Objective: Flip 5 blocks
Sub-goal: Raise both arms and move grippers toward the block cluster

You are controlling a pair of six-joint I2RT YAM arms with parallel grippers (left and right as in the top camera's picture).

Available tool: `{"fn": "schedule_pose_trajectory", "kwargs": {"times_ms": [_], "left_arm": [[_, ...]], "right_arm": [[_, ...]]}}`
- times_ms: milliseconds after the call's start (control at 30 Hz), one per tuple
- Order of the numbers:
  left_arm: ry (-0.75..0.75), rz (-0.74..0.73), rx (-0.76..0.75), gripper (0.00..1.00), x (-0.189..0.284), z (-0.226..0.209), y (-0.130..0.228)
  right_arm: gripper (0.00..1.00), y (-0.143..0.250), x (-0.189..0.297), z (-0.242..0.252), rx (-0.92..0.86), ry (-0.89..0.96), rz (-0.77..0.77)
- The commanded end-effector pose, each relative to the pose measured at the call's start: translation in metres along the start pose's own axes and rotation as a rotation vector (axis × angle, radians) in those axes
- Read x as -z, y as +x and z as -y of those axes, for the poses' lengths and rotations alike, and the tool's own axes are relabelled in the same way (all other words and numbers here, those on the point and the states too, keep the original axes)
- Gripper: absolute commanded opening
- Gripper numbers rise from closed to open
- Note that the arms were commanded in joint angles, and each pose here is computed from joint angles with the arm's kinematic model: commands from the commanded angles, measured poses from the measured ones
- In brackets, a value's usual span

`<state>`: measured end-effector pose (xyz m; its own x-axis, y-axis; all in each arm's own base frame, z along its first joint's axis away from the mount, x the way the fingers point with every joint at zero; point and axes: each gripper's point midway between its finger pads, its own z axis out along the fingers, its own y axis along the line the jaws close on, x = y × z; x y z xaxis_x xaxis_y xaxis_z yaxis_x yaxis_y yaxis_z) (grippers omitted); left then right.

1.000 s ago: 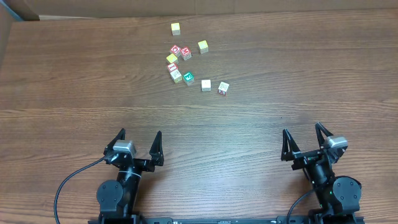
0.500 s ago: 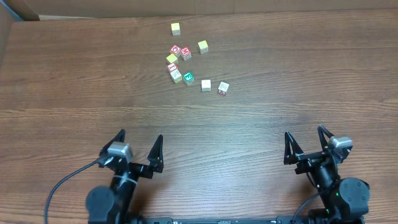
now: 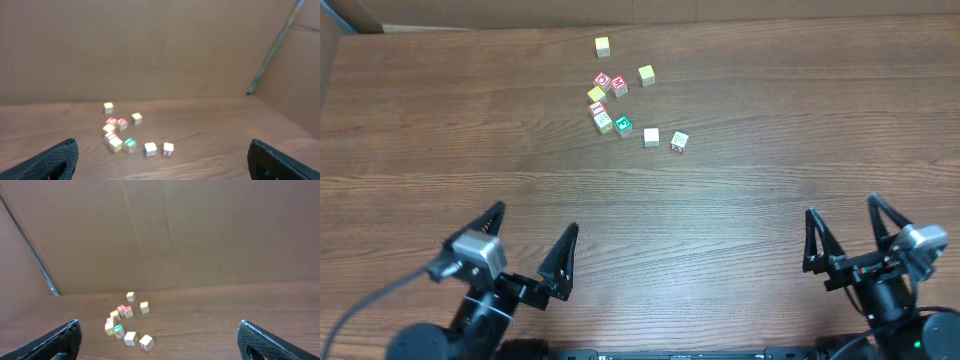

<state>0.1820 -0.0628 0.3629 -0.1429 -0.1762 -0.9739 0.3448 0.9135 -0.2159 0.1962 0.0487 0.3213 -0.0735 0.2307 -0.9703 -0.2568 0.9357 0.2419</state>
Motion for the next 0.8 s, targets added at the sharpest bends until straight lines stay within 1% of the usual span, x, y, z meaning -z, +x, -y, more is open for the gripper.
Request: {"fn": "schedule_pose_trajectory", "kwargs": {"times_ms": [0, 133, 200, 333, 433, 467, 600, 700, 767], "left_arm": [[0.070, -0.070, -0.022, 1.00, -0.012, 0.013, -0.024], [0.058, -0.197, -0.018, 1.00, -0.033, 0.008, -0.039], [0.050, -0.275, -0.014, 1.00, -0.047, 0.003, -0.043], [0.035, -0.419, 0.041, 1.00, -0.076, -0.010, -0.043], [0.025, -0.507, 0.084, 1.00, -0.101, -0.021, -0.038], [0.022, -0.540, 0.100, 1.00, -0.111, -0.026, -0.033], [0.008, -0.658, 0.159, 1.00, -0.144, -0.045, -0.008], [-0.002, -0.740, 0.199, 1.00, -0.164, -0.058, 0.017], [-0.009, -0.795, 0.226, 1.00, -0.176, -0.066, 0.035]], "right_arm": [[1.00, -0.027, -0.006, -0.006, 0.001, 0.004, -0.023], [1.00, -0.041, -0.028, -0.005, 0.021, 0.026, -0.125], [1.00, -0.044, -0.042, -0.003, 0.008, 0.044, -0.204], [1.00, -0.044, -0.074, 0.001, -0.032, 0.081, -0.404], [1.00, -0.038, -0.099, 0.000, -0.073, 0.072, -0.558], [1.00, -0.034, -0.110, -0.001, -0.096, 0.063, -0.627], [1.00, -0.013, -0.140, -0.002, -0.165, 0.044, -0.817], [1.00, 0.012, -0.163, -0.002, -0.228, 0.014, -0.932], [1.00, 0.033, -0.177, -0.010, -0.294, -0.055, -1.001]]}}
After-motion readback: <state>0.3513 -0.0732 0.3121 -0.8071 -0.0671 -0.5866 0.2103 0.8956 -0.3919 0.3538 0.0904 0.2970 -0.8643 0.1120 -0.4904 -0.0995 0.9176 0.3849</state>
